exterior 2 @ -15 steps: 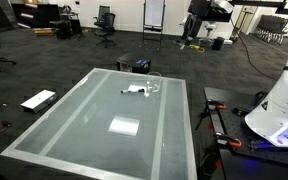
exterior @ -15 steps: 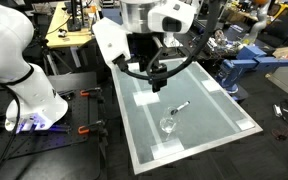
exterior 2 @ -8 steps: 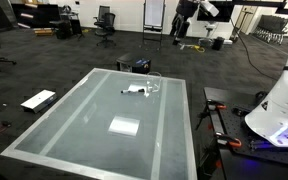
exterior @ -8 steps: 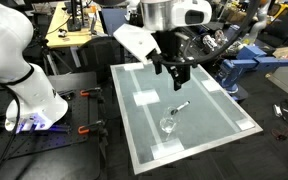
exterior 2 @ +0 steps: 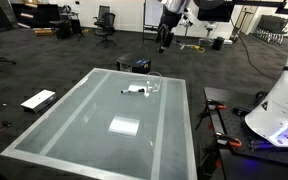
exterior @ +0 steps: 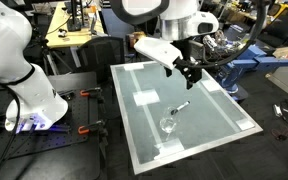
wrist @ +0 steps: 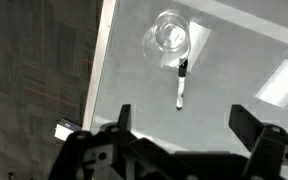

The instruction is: Put the marker in the cup

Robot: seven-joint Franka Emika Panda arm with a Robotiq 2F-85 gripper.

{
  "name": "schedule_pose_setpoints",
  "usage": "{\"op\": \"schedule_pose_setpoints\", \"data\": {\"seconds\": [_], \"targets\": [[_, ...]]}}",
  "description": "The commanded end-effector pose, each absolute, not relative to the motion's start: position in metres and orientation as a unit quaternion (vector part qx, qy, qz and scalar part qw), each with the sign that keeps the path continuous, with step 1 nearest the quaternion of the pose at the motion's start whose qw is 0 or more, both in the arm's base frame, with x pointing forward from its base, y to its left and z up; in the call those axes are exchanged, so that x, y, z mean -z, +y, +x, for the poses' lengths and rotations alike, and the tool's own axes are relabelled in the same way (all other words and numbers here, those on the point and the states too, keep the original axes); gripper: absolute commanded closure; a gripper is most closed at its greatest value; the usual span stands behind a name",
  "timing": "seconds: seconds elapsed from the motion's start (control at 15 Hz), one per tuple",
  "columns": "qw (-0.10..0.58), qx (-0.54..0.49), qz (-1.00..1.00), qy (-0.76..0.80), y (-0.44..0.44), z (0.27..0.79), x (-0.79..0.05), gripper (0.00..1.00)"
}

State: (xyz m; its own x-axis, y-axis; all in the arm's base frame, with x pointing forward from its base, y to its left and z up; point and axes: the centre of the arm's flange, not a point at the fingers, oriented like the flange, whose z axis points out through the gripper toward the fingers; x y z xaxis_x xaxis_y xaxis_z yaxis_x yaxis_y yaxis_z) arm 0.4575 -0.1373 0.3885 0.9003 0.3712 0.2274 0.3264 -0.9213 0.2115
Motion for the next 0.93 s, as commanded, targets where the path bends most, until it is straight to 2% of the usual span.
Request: {"op": "schedule_pose_setpoints", "data": {"seconds": [0.0, 0.33, 0.87], "targets": [[0.068, -0.137, 0.965, 0.212, -0.132, 0.489, -0.37, 0.0], [0.046, -0.121, 0.964, 0.231, -0.122, 0.516, -0.341, 0.0], [0.077, -0.115, 0.962, 0.236, -0.114, 0.551, -0.277, 0.0]]}}
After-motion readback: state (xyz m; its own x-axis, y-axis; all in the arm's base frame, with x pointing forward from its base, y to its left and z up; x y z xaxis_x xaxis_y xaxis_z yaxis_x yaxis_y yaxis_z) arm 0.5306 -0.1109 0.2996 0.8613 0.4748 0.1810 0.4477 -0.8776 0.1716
